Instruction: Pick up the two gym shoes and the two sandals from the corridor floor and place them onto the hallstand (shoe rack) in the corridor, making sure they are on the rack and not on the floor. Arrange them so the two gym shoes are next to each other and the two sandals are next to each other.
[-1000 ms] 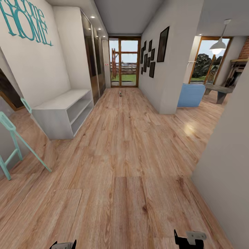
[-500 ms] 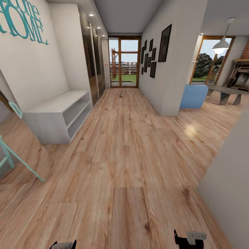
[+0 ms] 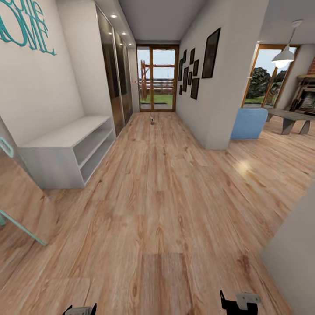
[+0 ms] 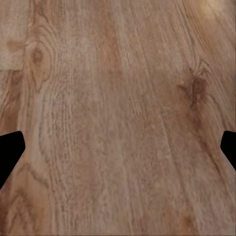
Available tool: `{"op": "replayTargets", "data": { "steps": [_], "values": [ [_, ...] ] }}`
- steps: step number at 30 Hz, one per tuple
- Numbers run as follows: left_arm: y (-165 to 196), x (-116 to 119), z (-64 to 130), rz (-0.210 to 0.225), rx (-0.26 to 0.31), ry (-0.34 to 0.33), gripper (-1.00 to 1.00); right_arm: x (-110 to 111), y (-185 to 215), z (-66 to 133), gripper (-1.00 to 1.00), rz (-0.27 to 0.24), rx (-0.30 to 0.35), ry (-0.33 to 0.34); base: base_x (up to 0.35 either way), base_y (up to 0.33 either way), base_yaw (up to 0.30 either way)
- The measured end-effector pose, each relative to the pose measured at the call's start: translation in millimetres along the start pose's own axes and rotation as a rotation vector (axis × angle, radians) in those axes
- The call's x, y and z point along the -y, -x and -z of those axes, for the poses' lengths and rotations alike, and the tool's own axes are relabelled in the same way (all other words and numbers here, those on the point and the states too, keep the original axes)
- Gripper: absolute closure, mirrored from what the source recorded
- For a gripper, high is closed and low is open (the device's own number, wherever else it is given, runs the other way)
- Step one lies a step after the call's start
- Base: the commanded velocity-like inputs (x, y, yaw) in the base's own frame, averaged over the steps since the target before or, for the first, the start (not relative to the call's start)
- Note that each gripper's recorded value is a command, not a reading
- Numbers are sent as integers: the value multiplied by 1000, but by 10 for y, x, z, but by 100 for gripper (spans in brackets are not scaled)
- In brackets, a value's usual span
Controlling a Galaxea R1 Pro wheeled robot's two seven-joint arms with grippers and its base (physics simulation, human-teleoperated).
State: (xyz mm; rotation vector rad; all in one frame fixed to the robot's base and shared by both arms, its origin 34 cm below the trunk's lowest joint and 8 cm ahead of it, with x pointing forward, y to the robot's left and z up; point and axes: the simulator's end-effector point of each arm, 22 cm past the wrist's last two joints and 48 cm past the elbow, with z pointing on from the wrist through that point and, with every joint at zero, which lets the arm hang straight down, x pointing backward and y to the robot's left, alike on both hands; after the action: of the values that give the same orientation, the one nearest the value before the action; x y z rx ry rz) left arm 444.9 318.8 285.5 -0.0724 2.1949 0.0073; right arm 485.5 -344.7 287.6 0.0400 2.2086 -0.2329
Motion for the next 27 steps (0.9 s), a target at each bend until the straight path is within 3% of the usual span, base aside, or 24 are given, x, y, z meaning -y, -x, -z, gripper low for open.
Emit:
{"op": "replayTargets", "data": {
  "steps": [27],
  "values": [
    [0, 0, 0, 0, 0, 0, -100, -2, 0, 0, -100, 0, 0, 0, 338, 0, 0]
  ]
}}
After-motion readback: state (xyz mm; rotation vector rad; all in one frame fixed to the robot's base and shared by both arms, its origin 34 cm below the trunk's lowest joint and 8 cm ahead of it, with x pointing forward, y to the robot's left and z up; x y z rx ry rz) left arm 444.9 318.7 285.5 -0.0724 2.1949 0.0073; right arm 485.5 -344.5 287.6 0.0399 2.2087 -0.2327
